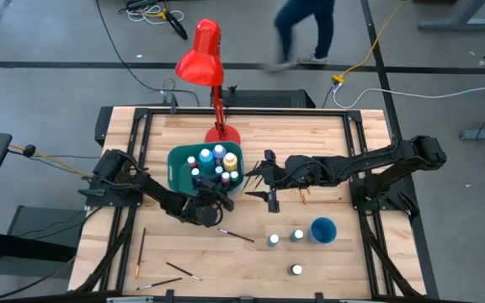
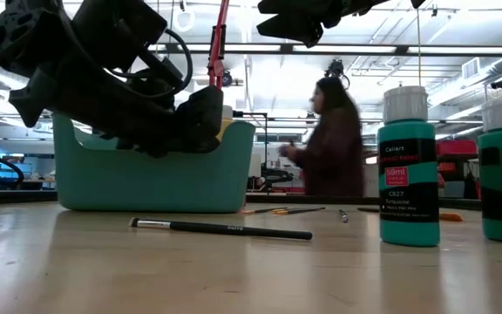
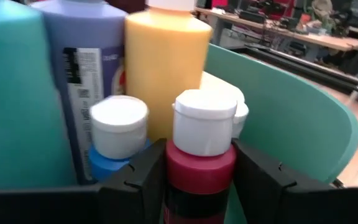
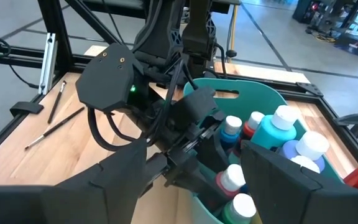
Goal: Pick & Place Paint Supplies
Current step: Put the small red paint bottle into the green bin
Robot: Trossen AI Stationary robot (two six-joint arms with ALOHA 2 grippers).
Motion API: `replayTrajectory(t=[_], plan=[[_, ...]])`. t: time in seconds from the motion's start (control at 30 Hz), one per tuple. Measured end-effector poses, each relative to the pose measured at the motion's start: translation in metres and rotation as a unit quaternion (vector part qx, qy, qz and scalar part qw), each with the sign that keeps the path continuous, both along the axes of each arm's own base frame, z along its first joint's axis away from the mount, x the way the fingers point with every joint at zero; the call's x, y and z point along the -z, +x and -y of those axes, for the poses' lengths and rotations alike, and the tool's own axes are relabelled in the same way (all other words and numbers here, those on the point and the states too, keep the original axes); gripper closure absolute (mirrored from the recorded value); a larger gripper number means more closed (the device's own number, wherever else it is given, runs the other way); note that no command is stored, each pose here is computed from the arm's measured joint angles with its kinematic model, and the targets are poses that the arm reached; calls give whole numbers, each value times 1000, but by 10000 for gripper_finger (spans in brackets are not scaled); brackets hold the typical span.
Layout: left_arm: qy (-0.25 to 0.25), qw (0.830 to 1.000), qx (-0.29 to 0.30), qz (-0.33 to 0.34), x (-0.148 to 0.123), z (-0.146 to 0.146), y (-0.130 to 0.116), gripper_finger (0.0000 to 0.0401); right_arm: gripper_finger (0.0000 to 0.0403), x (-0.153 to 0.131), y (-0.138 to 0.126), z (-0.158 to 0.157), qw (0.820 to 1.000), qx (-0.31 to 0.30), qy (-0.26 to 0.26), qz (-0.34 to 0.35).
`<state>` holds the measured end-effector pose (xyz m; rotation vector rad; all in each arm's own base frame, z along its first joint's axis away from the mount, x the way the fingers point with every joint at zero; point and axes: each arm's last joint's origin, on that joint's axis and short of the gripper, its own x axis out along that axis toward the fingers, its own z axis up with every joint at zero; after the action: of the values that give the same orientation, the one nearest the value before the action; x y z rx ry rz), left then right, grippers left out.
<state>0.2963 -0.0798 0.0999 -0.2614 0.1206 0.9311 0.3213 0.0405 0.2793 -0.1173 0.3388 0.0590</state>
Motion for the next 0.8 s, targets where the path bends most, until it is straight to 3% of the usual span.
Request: replayTrajectory(t=[0.5, 0.8], plan=[[-3, 1000, 11, -11, 2, 0, 0, 199, 136, 0, 0, 0, 1000, -1, 0, 0], [-5, 1000, 13, -9, 2, 0, 0, 203, 136, 0, 0, 0, 1000, -1, 0, 0]])
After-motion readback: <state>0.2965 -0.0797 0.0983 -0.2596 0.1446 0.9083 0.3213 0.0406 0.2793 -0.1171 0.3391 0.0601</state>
